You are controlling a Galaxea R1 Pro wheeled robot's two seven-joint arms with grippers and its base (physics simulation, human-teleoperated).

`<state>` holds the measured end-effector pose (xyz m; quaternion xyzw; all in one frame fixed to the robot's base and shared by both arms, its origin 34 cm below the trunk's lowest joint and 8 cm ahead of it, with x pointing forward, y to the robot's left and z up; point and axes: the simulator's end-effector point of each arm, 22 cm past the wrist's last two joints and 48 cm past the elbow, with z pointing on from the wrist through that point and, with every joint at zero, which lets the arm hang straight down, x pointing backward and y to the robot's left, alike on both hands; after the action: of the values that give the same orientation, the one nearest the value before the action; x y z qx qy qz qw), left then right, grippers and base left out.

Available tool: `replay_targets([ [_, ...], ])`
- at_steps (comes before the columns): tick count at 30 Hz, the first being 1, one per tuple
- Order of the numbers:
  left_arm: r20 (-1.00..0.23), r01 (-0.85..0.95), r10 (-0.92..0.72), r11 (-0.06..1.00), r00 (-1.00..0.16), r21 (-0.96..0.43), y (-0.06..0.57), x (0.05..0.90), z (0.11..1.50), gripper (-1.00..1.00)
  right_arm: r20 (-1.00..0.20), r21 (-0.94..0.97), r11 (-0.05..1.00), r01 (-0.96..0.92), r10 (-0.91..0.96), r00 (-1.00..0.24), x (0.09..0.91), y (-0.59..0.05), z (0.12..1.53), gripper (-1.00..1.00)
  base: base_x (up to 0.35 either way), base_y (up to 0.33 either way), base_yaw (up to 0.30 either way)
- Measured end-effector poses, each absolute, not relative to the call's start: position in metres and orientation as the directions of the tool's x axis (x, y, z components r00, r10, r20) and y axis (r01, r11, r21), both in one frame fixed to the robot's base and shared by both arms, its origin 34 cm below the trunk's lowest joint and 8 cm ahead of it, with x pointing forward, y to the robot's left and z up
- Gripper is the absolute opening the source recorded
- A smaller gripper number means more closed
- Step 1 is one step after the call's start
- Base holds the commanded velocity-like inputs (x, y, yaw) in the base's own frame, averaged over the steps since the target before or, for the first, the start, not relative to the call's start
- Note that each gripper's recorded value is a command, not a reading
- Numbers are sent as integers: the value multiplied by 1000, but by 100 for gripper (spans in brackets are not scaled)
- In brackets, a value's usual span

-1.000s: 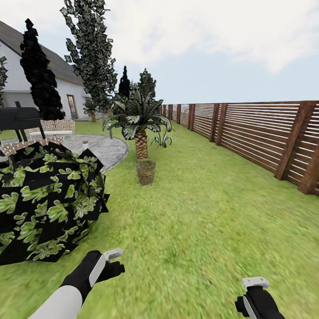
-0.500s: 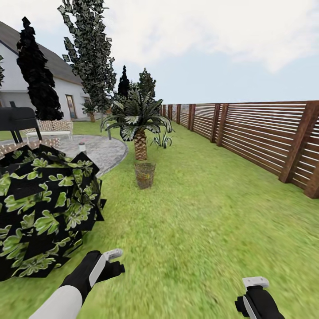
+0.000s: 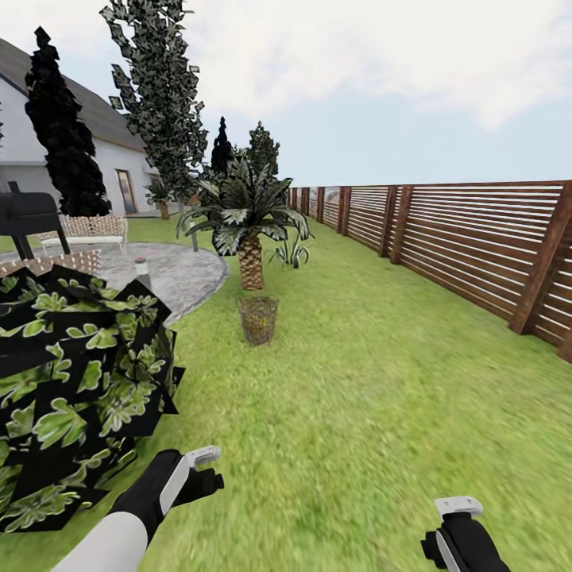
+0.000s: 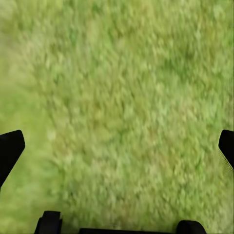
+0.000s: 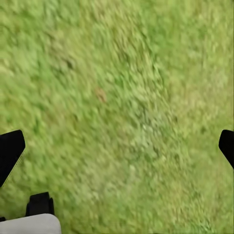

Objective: Take the three Easter eggs out of the wicker basket on the lawn in the garden, then place them on the lawn next to a single tree (choose any tree) so that all three eggs are next to the same tree and none are left in the basket.

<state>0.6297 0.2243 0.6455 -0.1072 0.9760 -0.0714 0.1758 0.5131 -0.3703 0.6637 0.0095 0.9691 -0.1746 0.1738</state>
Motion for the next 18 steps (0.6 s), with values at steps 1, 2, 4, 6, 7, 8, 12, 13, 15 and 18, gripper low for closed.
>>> replay_targets([
  [1,-328,-184,-234,967,-915,-177,224,630,646,100,-340,-335,939,79,-42,-940,513,-370,664,100,324,0,0],
  [2,-328,-184,-234,967,-915,-177,224,630,646,100,-340,-335,939,79,-42,-940,513,-370,664,100,324,0,0],
  [4,-328,-184,-234,967,-915,-177,224,630,646,100,-340,-335,939,80,-42,-940,513,-371,664,100,324,0,0],
  [6,-328,-184,-234,967,-915,-177,224,630,646,100,-340,-336,939,80,-41,-940,513,-371,664,100,324,0,0],
  [7,-328,-184,-234,967,-915,-177,224,630,646,100,-340,-336,938,81,-41,-940,513,-371,664,100,324,0,0],
  [8,-328,-184,-234,967,-915,-177,224,630,646,100,-340,-336,938,81,-41,-939,513,-371,664,100,324,0,0],
  [12,-328,-184,-234,967,-915,-177,224,630,646,100,-341,-335,939,82,-39,-939,513,-372,664,100,324,0,0],
  [13,-328,-183,-234,967,-915,-177,224,630,646,100,-341,-335,939,82,-39,-939,513,-372,664,100,324,0,0],
  [15,-328,-183,-233,967,-916,-177,224,630,646,100,-341,-334,939,83,-39,-939,513,-372,664,100,323,0,0],
  [18,-328,-181,-231,968,-916,-176,223,630,646,100,-341,-336,938,89,-33,-939,513,-375,664,100,323,0,0],
])
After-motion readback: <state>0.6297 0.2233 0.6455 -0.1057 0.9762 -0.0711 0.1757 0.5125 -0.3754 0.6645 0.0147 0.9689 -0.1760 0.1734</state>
